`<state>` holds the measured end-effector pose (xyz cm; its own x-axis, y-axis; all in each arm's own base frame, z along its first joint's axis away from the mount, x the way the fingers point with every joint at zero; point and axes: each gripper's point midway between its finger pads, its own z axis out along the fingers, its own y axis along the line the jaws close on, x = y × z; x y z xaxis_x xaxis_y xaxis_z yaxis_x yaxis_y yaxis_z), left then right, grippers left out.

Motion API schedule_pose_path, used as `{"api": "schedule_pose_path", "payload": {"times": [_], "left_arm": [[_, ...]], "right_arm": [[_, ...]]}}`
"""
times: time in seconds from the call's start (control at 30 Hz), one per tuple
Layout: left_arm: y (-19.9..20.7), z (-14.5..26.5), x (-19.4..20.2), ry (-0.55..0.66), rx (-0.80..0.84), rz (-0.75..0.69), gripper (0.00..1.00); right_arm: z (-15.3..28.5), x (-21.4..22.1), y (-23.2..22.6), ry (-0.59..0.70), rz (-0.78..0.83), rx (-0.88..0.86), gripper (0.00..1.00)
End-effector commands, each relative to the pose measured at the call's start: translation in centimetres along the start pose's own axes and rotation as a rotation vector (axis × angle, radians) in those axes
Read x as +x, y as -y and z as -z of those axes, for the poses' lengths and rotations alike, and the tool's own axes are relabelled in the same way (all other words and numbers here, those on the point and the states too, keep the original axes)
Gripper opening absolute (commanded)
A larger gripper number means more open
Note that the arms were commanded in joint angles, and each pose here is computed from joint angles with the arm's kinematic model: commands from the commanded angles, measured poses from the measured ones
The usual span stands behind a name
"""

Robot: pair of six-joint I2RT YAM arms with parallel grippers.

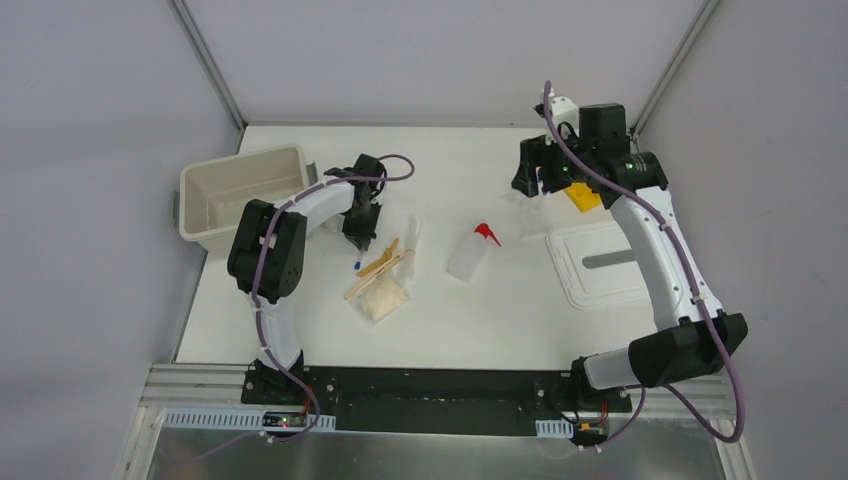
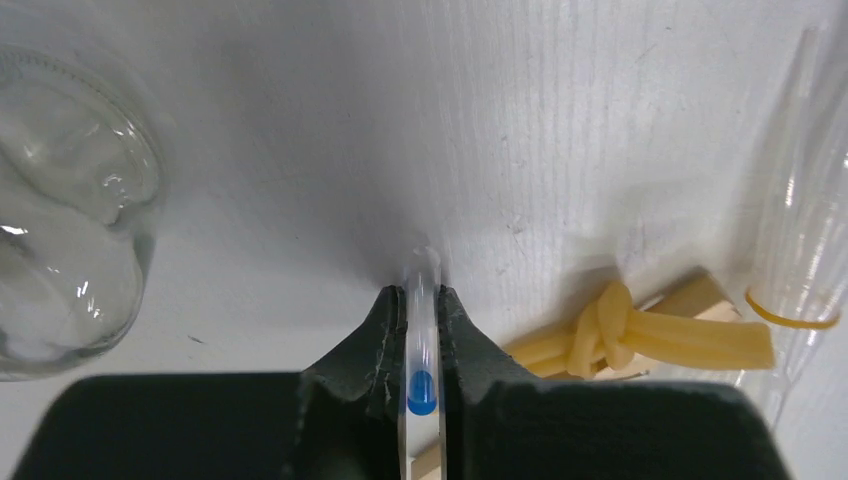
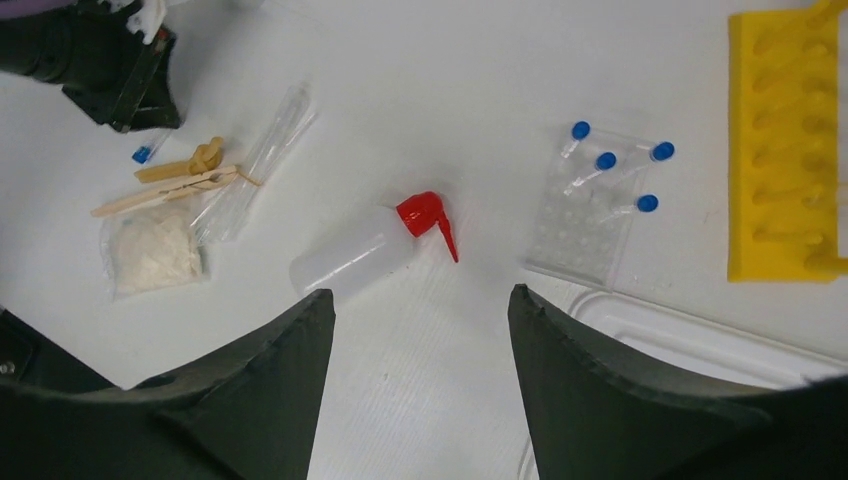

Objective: Organize the chemistry lab equipment

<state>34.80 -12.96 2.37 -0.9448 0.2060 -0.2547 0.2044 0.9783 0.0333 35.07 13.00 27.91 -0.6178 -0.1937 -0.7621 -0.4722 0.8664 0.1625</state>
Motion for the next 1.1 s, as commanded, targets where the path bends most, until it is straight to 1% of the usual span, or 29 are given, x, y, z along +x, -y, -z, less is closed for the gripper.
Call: {"api": "schedule_pose_path", "payload": {"times": [0.0,0.03,0.13,0.17,0.23,0.27,0.3,0.37,0.4,0.43,0.5,0.6,0.73,0.87,0.97,1.07], "left_arm": [[1.0,4.0,-2.3,0.042,0.125,0.103,0.02],[1.6,5.9,-3.1,0.073,0.164,0.128,0.0],[4.3,12.0,-5.4,0.168,0.349,0.199,0.0],[5.5,13.9,-5.9,0.183,0.432,0.23,0.0],[8.0,17.6,-6.2,0.175,0.605,0.292,0.0],[9.0,19.0,-6.1,0.152,0.679,0.332,0.0],[10.3,20.6,-5.8,0.119,0.769,0.367,0.0],[11.5,22.2,-5.6,0.076,0.866,0.461,0.0],[11.7,22.7,-5.6,0.074,0.896,0.515,0.0],[11.8,23.2,-5.8,0.09,0.925,0.561,0.0],[12.1,23.8,-5.8,0.079,0.979,0.67,0.0],[12.4,24.3,-5.7,0.021,1.021,0.779,0.0],[12.5,24.3,-5.4,-0.037,1.032,0.888,0.0],[12.6,23.9,-5.0,-0.077,1.026,0.938,0.0],[12.6,23.6,-4.8,-0.097,1.021,0.963,0.0],[12.6,23.5,-4.7,-0.104,1.022,0.97,0.0]], "right_arm": [[2.4,-0.6,-3.2,0.055,0.204,-0.035,0.67],[2.6,-0.8,-3.8,0.078,0.232,-0.038,0.67],[2.9,-1.0,-6.2,0.163,0.364,-0.062,0.67],[3.0,-1.1,-7.2,0.197,0.42,-0.068,0.67],[3.1,-1.2,-10.0,0.29,0.568,-0.099,0.66],[2.8,-0.9,-10.6,0.327,0.642,-0.092,0.65],[2.6,-0.5,-12.4,0.375,0.735,-0.112,0.65],[1.8,0.4,-15.0,0.433,0.922,-0.107,0.63],[1.2,0.5,-15.4,0.445,0.986,-0.048,0.61],[0.8,0.6,-16.5,0.459,1.038,-0.028,0.59],[-0.1,0.9,-18.2,0.467,1.104,-0.012,0.57],[-1.3,0.9,-20.2,0.5,1.142,-0.007,0.57],[-2.2,0.8,-22.1,0.57,1.192,-0.002,0.6],[-2.9,0.8,-23.3,0.601,1.225,0.001,0.61],[-3.1,1.0,-23.8,0.599,1.24,-0.024,0.6],[-3.4,1.3,-24.1,0.587,1.255,-0.037,0.54]]}}
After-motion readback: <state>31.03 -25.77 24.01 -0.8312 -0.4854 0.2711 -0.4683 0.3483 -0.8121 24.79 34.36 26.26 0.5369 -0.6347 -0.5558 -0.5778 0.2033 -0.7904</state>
